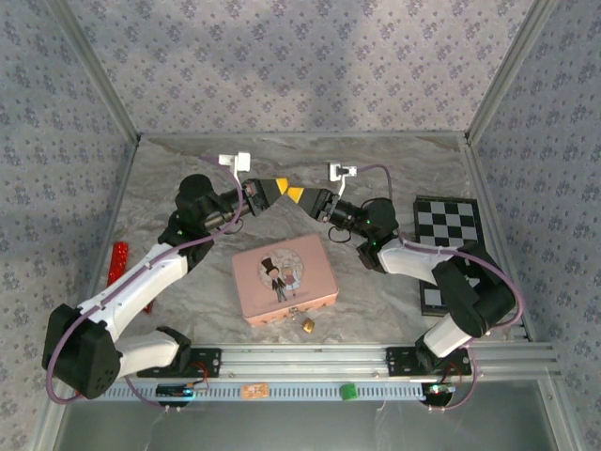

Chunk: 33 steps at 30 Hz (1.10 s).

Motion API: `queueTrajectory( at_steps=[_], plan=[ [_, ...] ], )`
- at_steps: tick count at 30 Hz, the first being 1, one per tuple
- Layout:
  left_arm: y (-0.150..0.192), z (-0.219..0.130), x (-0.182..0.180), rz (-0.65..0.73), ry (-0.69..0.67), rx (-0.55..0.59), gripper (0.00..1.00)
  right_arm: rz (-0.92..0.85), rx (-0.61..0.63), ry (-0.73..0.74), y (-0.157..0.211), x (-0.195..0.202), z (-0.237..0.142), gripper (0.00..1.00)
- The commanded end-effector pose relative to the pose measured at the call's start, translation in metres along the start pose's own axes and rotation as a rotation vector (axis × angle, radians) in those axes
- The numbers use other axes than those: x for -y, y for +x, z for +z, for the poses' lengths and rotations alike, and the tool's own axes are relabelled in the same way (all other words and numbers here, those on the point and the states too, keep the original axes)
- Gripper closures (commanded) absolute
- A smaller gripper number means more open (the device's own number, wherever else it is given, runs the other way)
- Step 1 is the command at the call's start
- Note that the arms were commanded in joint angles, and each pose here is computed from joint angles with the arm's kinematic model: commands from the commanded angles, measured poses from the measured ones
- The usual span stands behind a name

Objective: Unlock a padlock with a key

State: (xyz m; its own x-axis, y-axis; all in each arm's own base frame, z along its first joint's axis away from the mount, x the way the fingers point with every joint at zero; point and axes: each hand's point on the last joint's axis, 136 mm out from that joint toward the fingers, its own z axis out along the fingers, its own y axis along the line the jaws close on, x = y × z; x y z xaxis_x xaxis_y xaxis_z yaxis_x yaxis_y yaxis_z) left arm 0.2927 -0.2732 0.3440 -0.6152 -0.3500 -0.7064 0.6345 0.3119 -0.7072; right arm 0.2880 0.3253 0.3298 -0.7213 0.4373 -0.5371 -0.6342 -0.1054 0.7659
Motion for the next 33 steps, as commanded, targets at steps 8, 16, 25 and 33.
queueTrajectory(
  at_steps=[8,16,25,33],
  plan=[
    [-0.009,-0.004,0.018,0.044,0.042,0.03,1.0,-0.026,-0.01,-0.058,-0.003,-0.016,0.005,0.85],
    [-0.01,-0.005,0.018,0.05,0.039,0.039,1.0,-0.02,-0.007,-0.051,-0.003,-0.014,0.004,0.94],
    [-0.009,-0.006,0.014,0.055,0.026,0.042,1.0,-0.02,-0.006,-0.05,-0.004,-0.014,0.003,1.0],
    [-0.011,-0.015,0.005,0.101,-0.056,0.058,0.61,-0.014,-0.016,-0.018,-0.001,-0.007,0.002,1.0]
  ],
)
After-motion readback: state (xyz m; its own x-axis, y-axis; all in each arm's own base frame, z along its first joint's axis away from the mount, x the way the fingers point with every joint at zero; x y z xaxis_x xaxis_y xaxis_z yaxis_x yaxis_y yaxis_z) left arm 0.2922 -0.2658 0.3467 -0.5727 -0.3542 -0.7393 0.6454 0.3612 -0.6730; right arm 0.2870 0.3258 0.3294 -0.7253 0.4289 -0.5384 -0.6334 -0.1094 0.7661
